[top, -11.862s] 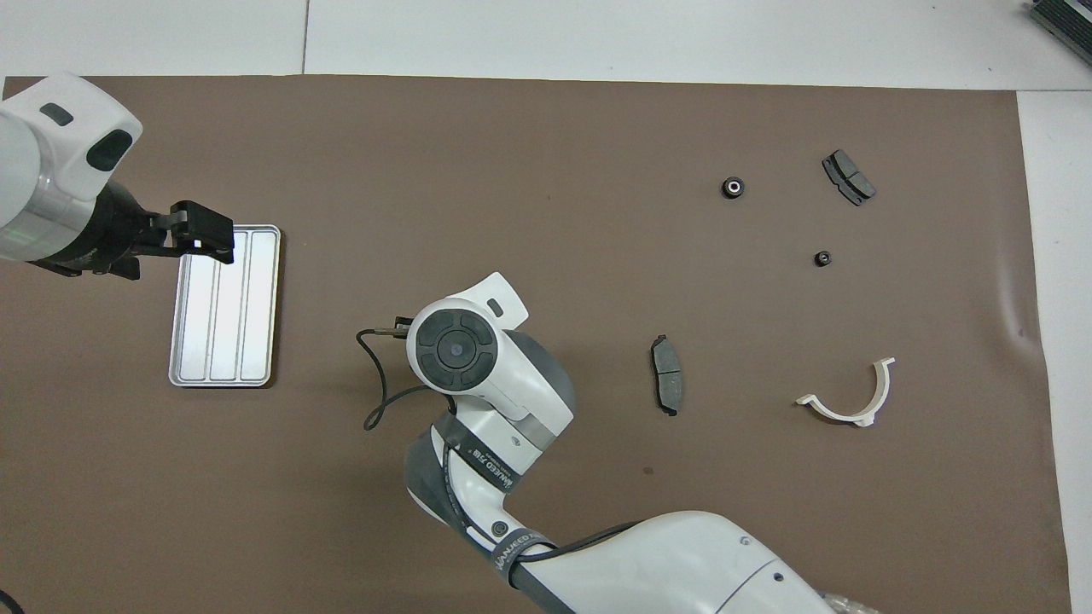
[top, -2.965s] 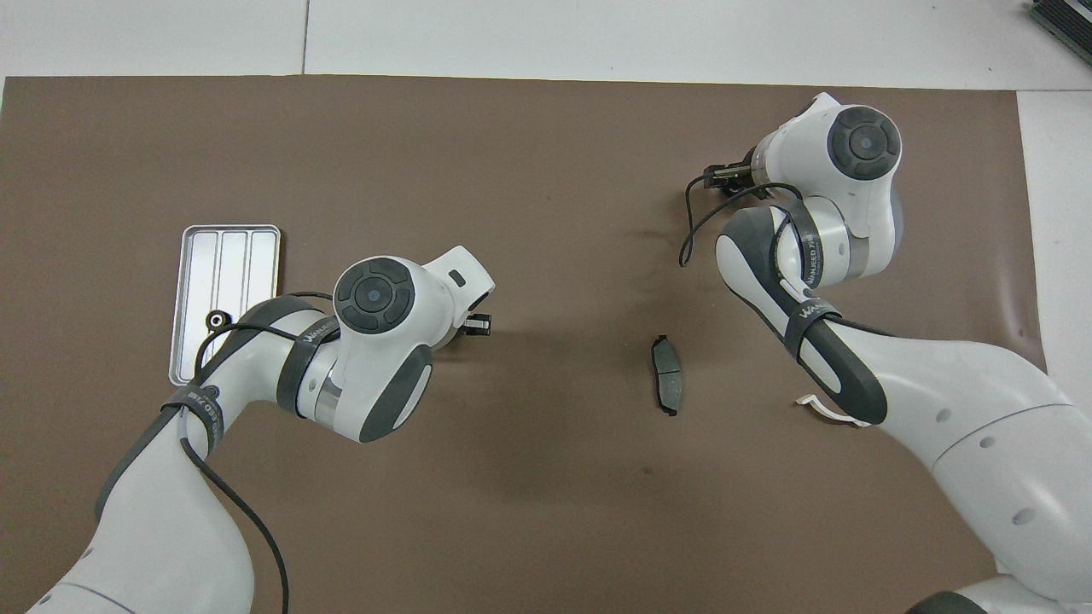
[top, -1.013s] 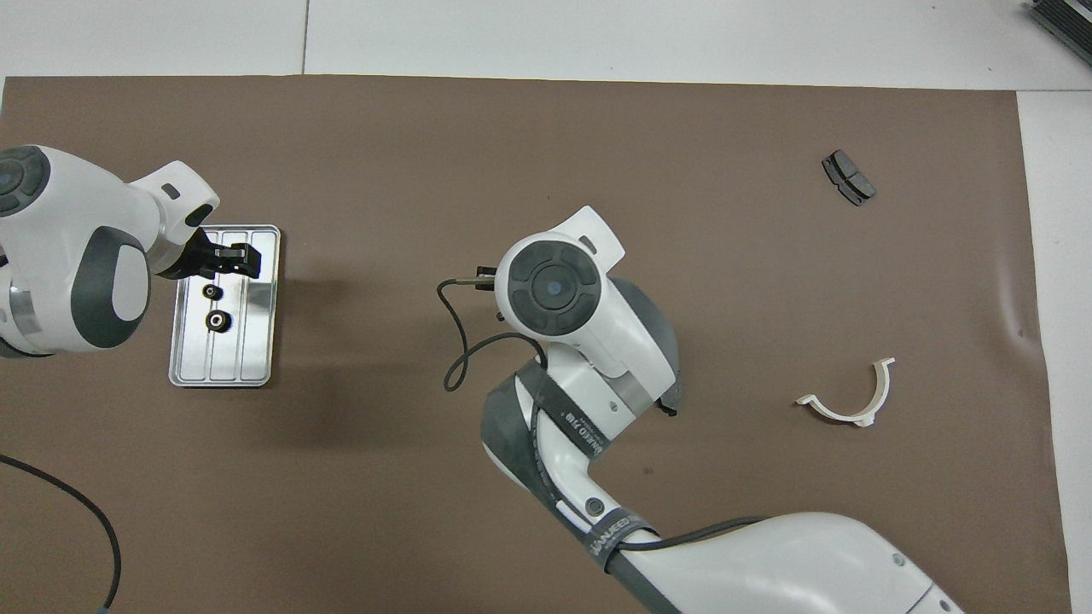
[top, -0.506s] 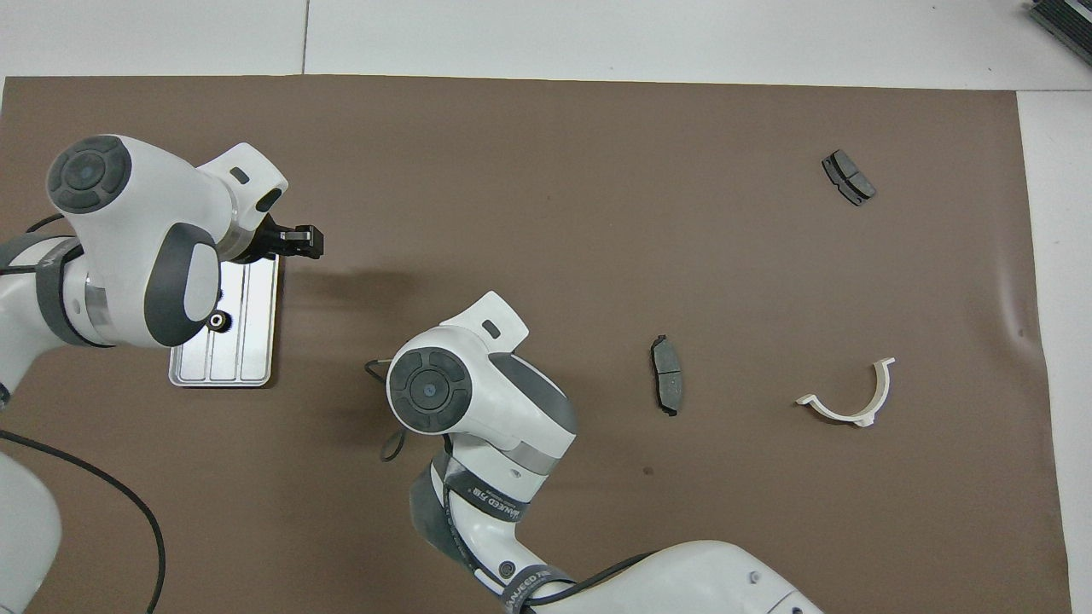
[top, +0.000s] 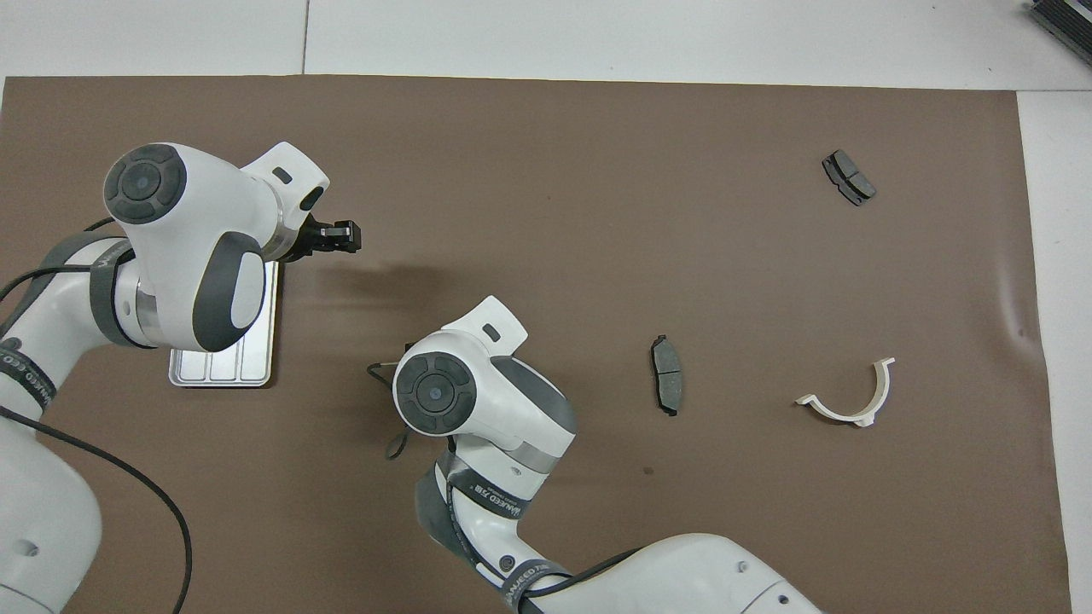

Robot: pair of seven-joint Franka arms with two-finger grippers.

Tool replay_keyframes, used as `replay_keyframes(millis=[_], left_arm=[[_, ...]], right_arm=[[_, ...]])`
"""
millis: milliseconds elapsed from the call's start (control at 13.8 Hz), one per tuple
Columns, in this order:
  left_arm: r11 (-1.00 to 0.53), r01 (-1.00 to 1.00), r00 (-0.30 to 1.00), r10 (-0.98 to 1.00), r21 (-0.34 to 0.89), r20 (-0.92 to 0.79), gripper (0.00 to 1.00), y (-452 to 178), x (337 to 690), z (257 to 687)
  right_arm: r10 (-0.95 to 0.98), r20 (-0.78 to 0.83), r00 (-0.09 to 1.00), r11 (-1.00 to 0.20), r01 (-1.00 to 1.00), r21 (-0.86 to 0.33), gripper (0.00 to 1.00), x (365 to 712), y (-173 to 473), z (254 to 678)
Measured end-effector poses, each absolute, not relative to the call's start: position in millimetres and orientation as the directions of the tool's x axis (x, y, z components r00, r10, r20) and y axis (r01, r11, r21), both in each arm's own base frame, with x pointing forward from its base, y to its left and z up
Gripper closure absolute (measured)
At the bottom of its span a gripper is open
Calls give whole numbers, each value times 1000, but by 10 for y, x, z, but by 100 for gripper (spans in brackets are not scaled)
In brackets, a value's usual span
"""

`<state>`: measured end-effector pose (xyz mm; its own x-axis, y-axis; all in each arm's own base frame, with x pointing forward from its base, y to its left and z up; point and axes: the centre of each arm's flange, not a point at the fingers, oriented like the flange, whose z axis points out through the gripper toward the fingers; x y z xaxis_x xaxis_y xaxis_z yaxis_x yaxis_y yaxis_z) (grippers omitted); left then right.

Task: Pick bearing gear from pile to tray

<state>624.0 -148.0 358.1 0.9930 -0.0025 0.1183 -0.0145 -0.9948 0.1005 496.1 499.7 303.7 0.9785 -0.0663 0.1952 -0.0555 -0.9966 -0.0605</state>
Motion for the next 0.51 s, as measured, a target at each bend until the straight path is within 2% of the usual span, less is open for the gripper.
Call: replay_keyframes(millis=[145, 289, 506], left_arm=[[-994, -9, 991, 6, 106, 133, 36, -1544, 6244, 3582], [-994, -3, 991, 12, 112, 134, 37, -1694, 6217, 3551], [-993, -8, 993, 7, 120, 120, 37, -2156, 6084, 3472]], right_arm=[[-89, 206, 975, -995, -76, -66, 16, 5068, 4883, 3118], [-141, 221, 965, -989, -128, -74, 0, 5253, 4537, 3330], [-204, 247, 947, -979, -192, -72, 0, 5414, 3713, 3778]])
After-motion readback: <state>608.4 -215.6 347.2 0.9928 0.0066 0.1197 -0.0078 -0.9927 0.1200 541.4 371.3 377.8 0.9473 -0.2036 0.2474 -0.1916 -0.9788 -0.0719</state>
